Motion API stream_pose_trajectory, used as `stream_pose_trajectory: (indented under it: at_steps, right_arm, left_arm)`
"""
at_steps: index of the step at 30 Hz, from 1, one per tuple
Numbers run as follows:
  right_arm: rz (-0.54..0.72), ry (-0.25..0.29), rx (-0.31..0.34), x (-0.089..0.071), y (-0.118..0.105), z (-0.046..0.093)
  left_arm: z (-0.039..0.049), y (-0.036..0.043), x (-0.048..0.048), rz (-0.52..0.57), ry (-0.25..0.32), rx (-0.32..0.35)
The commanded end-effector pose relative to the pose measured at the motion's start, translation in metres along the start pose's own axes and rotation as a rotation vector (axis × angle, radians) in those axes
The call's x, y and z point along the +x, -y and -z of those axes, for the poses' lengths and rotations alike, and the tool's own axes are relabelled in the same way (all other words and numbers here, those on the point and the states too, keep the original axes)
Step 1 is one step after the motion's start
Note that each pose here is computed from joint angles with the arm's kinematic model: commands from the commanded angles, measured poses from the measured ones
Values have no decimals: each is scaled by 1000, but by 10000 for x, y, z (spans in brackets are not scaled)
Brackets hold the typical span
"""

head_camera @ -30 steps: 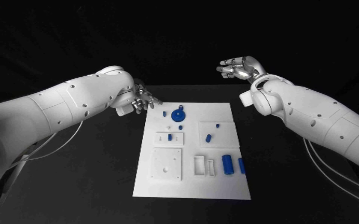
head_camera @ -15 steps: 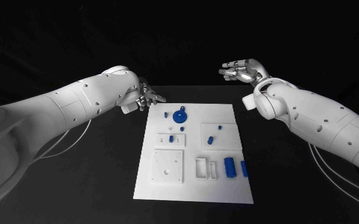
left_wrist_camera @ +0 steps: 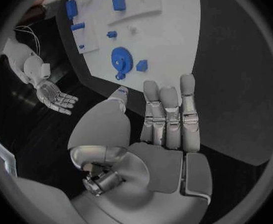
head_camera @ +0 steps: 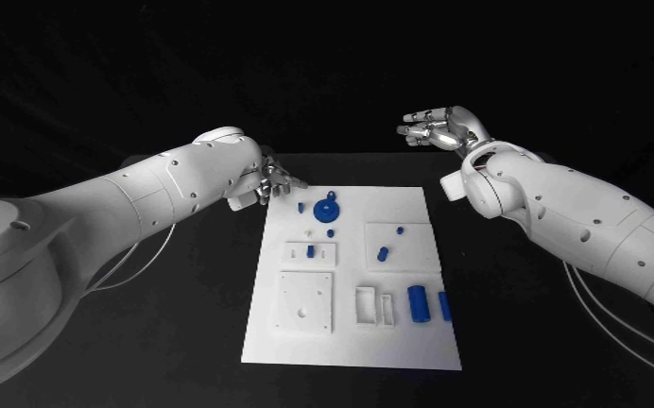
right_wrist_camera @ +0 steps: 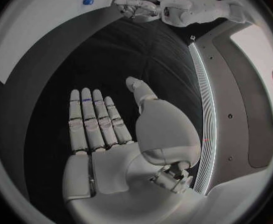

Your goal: Assemble the parts on the task board

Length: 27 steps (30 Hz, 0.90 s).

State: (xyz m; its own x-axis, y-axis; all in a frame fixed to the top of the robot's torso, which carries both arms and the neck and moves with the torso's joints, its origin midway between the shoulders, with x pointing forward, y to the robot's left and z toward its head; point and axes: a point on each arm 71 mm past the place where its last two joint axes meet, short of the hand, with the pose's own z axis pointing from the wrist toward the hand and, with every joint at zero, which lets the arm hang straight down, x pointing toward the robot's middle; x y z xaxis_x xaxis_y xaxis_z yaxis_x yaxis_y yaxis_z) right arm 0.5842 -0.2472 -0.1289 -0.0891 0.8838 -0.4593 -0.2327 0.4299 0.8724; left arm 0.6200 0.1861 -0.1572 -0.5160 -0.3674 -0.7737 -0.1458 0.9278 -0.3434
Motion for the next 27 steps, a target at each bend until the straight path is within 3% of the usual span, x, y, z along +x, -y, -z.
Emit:
stream_pose_trajectory:
  at_steps: [1, 27]
  right_arm:
    - [2, 4, 2, -6, -6, 1]
    - [23, -4, -22, 27, -43, -3]
  left_arm:
    - [-13, 37, 42, -76, -12, 19]
    - [-77, 25, 224, -117, -96, 5]
